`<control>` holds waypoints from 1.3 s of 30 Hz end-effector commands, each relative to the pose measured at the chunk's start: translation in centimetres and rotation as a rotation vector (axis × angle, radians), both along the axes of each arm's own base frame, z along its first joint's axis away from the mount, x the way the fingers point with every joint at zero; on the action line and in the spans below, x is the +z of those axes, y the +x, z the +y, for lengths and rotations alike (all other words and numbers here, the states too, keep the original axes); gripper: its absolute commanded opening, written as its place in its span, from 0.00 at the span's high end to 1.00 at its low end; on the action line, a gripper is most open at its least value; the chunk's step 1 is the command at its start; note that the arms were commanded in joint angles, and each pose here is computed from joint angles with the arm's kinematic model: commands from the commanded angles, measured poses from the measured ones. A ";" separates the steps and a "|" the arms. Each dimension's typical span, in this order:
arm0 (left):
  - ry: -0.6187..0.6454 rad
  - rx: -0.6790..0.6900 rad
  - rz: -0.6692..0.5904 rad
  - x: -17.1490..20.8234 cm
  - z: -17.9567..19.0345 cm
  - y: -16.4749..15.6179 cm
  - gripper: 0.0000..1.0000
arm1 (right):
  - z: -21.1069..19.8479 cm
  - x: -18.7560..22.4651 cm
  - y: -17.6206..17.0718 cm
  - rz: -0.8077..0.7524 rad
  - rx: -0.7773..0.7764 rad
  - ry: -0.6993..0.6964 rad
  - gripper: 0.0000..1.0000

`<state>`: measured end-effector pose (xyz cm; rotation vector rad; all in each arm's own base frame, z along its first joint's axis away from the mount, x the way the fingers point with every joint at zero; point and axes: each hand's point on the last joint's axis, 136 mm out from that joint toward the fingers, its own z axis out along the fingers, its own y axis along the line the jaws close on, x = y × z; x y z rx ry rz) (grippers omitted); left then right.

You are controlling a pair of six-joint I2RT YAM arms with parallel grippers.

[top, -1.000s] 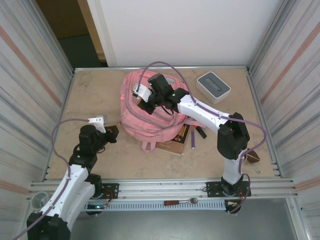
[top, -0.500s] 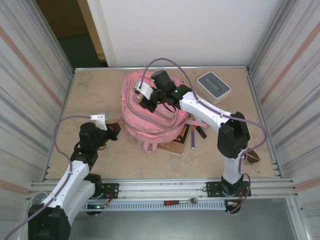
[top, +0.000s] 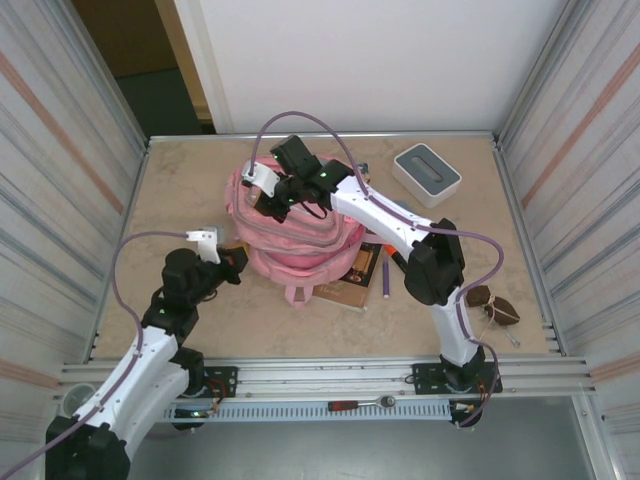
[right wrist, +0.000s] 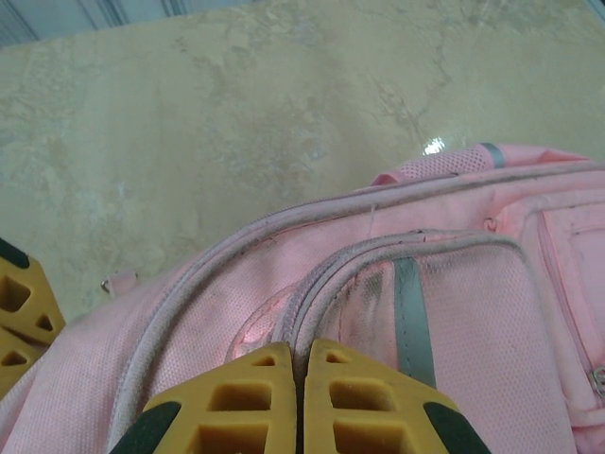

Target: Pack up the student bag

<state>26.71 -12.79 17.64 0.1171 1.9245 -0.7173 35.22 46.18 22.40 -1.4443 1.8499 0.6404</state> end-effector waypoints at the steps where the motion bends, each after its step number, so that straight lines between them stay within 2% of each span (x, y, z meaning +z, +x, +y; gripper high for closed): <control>1: -0.048 -0.072 -0.074 2.5 -1.5 -0.6 1.00 | 0.8 2.7 1.3 -0.098 0.012 0.056 0.96; 6: -0.056 -0.104 -0.076 2.9 -2.0 -0.9 1.00 | -2.5 1.8 3.6 -0.126 -0.155 -0.064 0.67; 8: -0.054 -0.110 -0.079 3.0 -2.1 -1.0 1.00 | -4.2 1.9 3.4 -0.114 -0.201 -0.091 0.59; 14: -0.040 -0.114 -0.080 3.2 -2.1 -1.1 1.00 | -7.3 1.1 -2.1 -0.032 -0.162 -0.030 0.46; 18: -0.038 -0.119 -0.080 3.2 -2.2 -1.1 1.00 | -8.0 0.4 -5.7 0.100 -0.132 0.038 0.44; 21: -0.037 -0.123 -0.071 2.9 -2.3 -1.1 1.00 | -7.6 -0.6 -6.8 0.122 -0.138 0.037 0.48; 23: -0.037 -0.122 -0.068 2.8 -2.2 -1.1 1.00 | -7.3 -1.3 -6.3 0.070 -0.165 0.006 0.49; 28: -0.038 -0.125 -0.060 2.5 -2.3 -1.3 1.00 | -6.7 -2.9 -3.5 -0.068 -0.215 -0.084 0.41; 35: -0.032 -0.127 -0.053 2.2 -2.3 -1.3 1.00 | -5.0 -5.4 -2.0 -0.083 -0.177 -0.165 0.35; 38: -0.030 -0.130 -0.052 2.1 -2.4 -1.3 1.00 | -4.4 -5.9 -1.1 -0.103 -0.178 -0.177 0.38; 39: -0.029 -0.130 -0.051 2.0 -2.4 -1.3 1.00 | -4.3 -6.1 -0.9 -0.109 -0.176 -0.186 0.44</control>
